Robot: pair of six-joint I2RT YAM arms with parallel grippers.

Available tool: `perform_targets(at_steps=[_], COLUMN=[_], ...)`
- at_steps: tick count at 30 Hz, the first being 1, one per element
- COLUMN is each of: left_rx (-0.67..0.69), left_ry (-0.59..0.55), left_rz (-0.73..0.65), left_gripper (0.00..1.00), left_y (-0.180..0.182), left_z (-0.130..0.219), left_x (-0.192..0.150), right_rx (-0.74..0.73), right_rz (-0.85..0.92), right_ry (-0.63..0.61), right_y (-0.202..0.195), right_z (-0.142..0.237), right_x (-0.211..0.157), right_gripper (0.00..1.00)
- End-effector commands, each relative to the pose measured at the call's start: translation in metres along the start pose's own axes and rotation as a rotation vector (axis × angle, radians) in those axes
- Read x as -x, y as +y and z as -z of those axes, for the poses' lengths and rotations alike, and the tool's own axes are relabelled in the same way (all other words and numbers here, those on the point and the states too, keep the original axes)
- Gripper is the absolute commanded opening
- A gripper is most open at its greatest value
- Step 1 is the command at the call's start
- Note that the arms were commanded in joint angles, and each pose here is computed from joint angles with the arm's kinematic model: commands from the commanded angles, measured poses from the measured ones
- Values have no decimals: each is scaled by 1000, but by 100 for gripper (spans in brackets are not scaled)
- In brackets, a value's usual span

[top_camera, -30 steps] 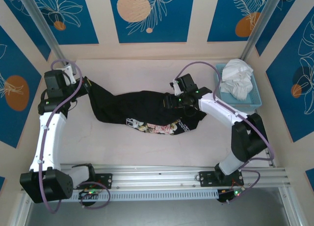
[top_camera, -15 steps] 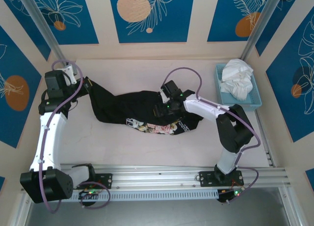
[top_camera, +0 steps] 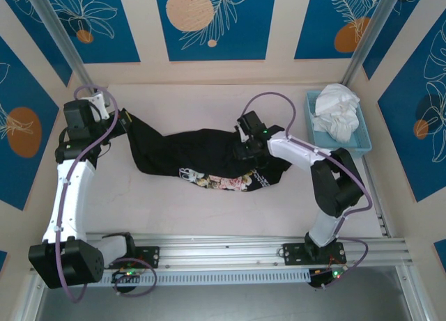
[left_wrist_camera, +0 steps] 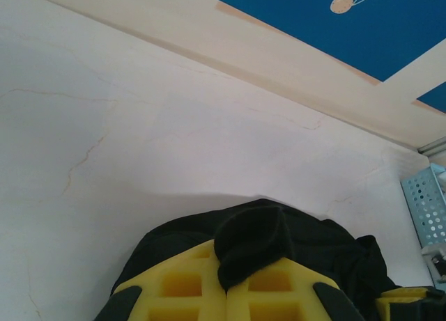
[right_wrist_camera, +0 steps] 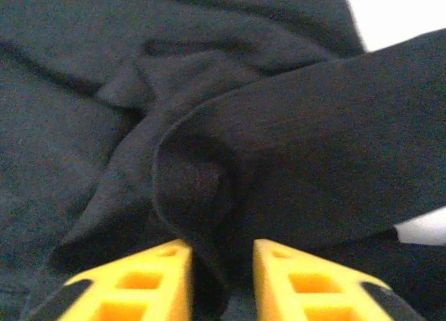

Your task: Fold the inside-out t-shirt

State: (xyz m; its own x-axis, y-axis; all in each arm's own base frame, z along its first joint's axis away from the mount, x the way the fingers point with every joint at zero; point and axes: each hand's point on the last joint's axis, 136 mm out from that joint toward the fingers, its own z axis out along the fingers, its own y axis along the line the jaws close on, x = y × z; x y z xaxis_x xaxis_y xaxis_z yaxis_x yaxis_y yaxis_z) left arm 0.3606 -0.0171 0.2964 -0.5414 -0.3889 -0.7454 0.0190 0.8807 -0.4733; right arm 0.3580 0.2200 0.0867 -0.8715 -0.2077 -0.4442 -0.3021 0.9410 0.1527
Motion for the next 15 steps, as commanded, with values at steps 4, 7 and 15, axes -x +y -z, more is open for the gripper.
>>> perform_targets(at_steps=[4, 7, 15], left_rx=[-23, -24, -31], left_ry=[-32, -29, -27], left_rz=[-5, -3, 3], left_gripper=[0, 0, 0], left_y=[-4, -4, -4], left_z=[6, 5, 3], left_x=[6, 5, 4], right_rx=[83, 133, 247], right_rz=[-44, -75, -177], right_ry=[-20, -26, -26], right_y=[-2, -3, 0], right_z=[4, 8, 19], right_x=[5, 7, 2], right_gripper=[14, 8, 25])
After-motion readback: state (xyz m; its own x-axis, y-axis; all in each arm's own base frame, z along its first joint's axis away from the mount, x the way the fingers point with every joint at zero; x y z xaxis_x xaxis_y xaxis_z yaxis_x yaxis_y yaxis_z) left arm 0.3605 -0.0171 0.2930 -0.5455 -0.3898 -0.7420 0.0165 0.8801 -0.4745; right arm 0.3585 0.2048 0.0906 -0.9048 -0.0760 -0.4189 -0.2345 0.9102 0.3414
